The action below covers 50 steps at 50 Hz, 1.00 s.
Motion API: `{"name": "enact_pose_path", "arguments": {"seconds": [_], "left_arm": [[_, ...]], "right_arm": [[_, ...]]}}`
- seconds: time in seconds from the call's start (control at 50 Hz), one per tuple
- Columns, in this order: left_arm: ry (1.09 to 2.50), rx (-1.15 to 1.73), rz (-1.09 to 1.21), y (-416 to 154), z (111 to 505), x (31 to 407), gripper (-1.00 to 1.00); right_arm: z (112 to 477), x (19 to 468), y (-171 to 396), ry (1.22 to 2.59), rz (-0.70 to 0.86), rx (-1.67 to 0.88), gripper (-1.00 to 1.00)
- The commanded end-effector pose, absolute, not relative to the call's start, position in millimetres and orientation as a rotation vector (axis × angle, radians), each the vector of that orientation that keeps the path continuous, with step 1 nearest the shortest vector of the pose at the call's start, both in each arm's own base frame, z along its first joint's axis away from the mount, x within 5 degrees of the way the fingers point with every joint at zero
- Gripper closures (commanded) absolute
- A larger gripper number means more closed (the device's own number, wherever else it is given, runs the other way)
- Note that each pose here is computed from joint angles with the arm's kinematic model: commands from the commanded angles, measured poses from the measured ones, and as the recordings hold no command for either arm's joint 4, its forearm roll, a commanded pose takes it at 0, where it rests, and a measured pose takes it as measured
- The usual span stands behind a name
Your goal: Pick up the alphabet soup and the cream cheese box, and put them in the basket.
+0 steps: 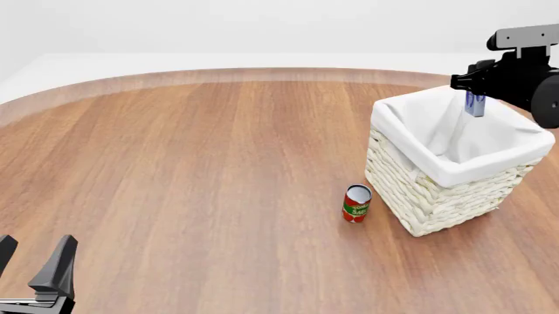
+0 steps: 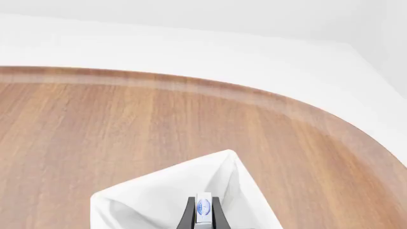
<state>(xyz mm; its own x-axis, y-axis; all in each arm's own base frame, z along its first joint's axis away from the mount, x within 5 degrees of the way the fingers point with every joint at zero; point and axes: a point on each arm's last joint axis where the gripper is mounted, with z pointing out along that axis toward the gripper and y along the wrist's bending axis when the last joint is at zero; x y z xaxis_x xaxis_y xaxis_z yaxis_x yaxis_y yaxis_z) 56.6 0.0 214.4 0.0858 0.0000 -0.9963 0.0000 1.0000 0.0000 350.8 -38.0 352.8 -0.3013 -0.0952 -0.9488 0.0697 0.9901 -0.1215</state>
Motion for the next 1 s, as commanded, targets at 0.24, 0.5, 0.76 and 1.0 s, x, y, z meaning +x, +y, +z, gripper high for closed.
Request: {"name": "enact_pose_path", "arguments": {"seconds": [0.24,0.5,0.76,1.0], "left_arm": [[1.485,0.000,0.000,0,214,57,-1.00],[1.485,0.000,0.000,0,214,57,-1.00],[1.485,0.000,0.000,0,214,57,-1.00],[1.485,0.000,0.000,0,214,57,-1.00]], "right_arm": [[337,358,-48,1.870,-0.163,0.027,1.00],[328,364,-52,1.876,-0.166,0.042,1.00],[321,366,-62,1.880,-0.186,0.060,1.00],[315,369,-65,1.888,-0.191,0.065,1.00]]}}
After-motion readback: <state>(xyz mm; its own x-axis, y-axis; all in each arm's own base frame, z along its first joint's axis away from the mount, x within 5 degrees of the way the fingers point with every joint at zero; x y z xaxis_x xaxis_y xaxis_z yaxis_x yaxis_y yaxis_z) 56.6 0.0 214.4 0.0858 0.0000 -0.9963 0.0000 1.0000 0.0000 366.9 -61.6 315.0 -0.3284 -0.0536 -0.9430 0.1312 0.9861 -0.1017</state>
